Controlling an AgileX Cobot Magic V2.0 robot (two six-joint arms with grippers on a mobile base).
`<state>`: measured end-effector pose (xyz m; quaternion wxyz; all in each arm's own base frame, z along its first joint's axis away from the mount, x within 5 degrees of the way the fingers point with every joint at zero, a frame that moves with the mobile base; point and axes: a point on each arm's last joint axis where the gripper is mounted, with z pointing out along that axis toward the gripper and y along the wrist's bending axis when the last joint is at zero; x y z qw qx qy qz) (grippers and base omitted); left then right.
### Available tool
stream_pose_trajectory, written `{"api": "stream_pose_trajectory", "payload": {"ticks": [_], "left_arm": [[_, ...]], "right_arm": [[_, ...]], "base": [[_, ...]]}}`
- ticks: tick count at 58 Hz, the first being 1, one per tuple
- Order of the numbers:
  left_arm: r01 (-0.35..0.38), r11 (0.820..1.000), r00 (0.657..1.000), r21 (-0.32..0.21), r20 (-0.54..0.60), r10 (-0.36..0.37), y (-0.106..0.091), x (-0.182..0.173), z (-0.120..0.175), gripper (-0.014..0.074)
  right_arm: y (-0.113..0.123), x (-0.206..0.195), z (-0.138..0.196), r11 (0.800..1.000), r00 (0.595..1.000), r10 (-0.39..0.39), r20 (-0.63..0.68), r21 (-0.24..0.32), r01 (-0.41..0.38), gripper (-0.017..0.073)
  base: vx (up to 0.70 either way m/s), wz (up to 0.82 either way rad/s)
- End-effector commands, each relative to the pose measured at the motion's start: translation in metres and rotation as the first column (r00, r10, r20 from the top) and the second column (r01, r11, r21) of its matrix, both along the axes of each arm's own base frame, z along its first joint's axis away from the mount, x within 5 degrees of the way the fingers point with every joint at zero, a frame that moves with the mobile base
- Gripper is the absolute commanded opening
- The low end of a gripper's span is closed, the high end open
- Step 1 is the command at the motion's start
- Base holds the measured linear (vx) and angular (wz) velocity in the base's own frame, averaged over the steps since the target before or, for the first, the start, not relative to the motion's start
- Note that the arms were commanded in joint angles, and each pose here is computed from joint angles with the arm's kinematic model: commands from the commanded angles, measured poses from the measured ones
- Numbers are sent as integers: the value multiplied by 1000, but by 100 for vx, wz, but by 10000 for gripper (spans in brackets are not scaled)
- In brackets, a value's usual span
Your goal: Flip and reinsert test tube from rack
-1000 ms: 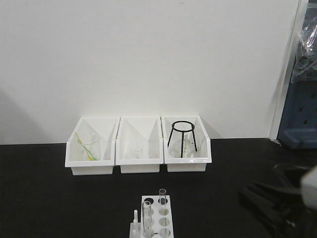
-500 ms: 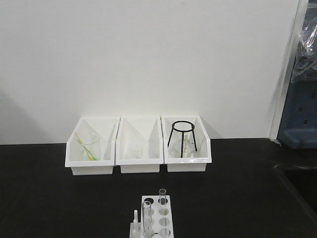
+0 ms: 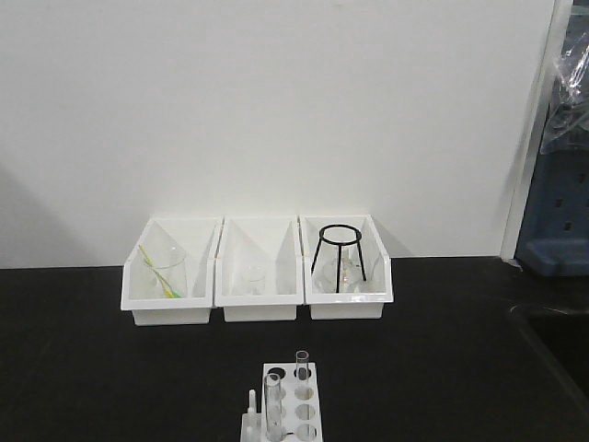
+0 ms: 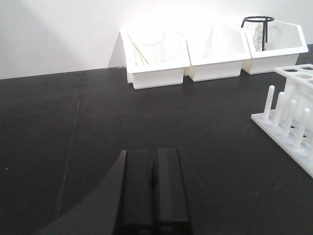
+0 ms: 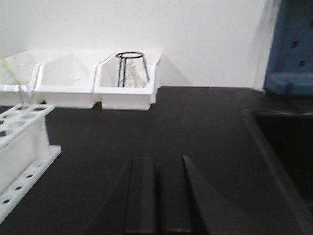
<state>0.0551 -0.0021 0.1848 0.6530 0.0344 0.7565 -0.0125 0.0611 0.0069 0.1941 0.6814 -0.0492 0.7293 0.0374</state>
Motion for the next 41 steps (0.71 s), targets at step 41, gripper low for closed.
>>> {"api": "stream_pose_trajectory", "payload": {"ticks": [41], "left_arm": [[14, 1000, 996, -21, 87, -12, -1, 0, 9, -6]], "right_arm": [[-3, -5, 3, 999, 996, -47, 78, 7, 47, -10]], "base": [[0, 0]]}}
